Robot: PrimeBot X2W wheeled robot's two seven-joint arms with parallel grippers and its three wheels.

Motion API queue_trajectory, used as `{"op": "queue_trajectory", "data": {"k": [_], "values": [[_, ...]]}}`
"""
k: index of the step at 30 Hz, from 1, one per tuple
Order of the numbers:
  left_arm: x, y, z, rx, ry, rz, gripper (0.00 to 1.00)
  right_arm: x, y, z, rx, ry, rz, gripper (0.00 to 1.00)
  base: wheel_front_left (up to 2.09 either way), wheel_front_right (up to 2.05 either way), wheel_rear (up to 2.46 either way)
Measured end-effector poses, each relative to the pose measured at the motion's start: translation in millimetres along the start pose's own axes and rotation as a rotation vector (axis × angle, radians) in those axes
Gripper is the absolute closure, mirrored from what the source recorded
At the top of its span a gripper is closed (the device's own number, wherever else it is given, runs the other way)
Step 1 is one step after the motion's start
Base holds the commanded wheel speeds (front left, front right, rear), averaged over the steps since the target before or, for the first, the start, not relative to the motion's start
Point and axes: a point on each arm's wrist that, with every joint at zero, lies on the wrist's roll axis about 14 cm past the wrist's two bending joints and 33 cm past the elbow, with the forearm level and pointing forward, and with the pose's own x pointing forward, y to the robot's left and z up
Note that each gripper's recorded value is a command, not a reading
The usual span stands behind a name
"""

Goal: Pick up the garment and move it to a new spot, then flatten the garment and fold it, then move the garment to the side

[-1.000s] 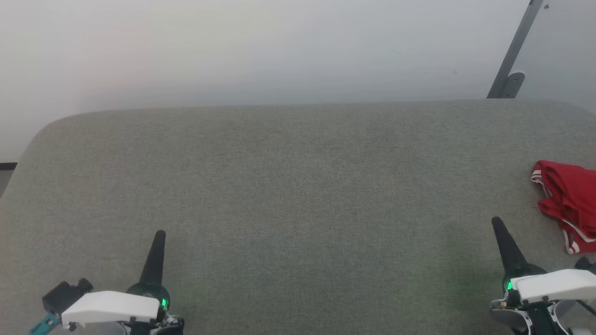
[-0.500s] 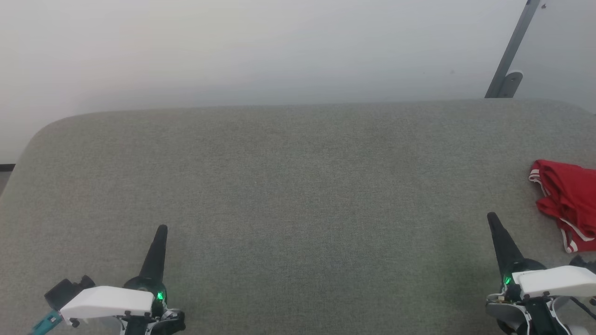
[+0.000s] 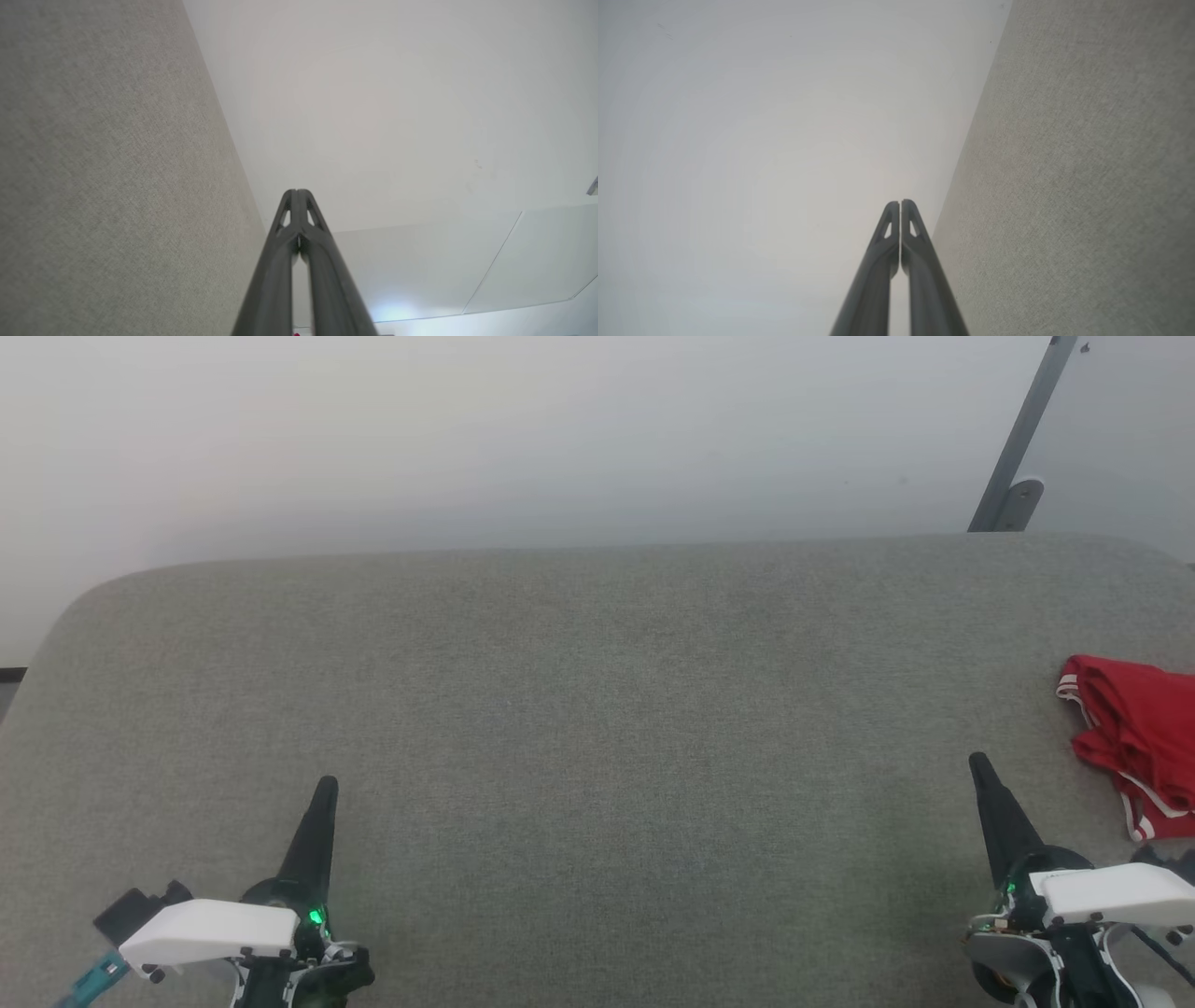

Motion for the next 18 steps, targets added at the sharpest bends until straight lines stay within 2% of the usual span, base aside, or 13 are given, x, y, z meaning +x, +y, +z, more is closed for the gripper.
{"op": "queue_trajectory", "data": {"k": [18], "values": [[7.7,-7.9,-3.4,-0.122,0.019,-0.024,1.0,2.5,5.5,-3.1,0.115,0.002,0.021,1.0,0.0,0.0,0.0]]}}
